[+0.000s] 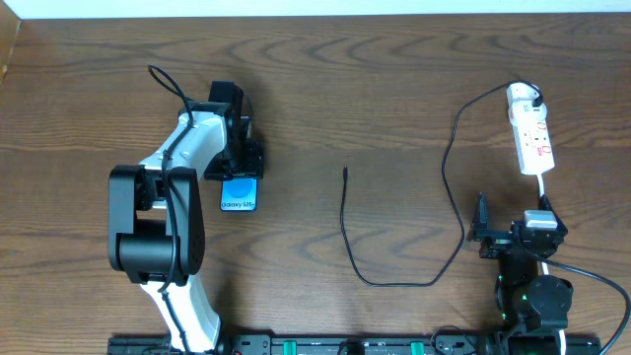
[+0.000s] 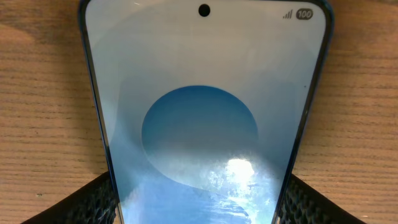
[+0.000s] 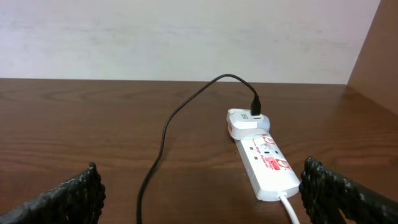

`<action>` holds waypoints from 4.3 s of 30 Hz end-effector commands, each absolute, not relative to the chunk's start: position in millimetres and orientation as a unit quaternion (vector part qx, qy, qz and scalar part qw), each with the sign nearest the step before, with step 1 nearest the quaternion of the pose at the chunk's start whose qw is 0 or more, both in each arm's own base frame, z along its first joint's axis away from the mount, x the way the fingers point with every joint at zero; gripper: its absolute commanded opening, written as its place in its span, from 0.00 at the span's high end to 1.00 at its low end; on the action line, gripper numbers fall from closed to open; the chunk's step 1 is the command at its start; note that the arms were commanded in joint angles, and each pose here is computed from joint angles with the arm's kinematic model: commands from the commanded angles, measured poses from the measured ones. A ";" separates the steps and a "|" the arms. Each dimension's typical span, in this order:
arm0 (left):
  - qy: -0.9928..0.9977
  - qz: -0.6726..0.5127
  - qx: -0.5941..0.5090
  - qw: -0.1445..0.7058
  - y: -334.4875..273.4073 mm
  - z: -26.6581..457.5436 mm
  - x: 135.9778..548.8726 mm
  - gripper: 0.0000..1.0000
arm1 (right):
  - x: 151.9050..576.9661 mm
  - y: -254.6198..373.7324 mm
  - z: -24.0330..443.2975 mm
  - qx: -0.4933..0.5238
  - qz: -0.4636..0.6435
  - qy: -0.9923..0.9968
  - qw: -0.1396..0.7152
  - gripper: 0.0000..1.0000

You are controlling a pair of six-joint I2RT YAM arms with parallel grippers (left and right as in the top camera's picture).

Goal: Plug charger to phone and switch on socket
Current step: 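Lower the left gripper and close it on the phone's sides, then lift the phone with the left gripper and turn it upright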

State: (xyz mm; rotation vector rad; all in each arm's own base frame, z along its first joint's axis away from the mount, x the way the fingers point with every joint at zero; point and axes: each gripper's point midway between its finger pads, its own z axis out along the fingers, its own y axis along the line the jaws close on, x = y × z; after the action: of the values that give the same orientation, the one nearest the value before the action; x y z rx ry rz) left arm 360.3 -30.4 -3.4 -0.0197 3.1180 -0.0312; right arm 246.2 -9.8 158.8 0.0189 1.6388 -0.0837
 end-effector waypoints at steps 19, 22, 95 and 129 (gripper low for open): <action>1.000 -0.010 -0.008 -0.027 -28.4 -18.9 340.8 0.93 | 245.9 -10.2 159.2 0.013 -0.037 0.729 0.683 0.01; 0.999 -0.010 -0.008 -0.032 -28.1 -18.5 338.1 0.92 | 245.9 -10.2 159.2 0.013 -0.037 0.729 0.683 0.01; 0.674 -0.573 -0.338 -0.320 -193.1 220.5 316.6 0.93 | 245.9 -10.2 159.2 0.013 -0.037 0.729 0.683 0.01; 0.638 -0.583 -0.347 -0.364 -194.3 234.8 313.8 0.92 | 245.9 -10.2 159.2 0.013 -0.037 0.729 0.683 0.01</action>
State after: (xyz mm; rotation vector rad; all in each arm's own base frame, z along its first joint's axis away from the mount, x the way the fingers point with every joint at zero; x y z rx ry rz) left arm 318.5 -195.1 216.4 -1.5108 2.6974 -2.3343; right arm 246.3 -9.7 158.8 0.0186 1.6388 -0.0834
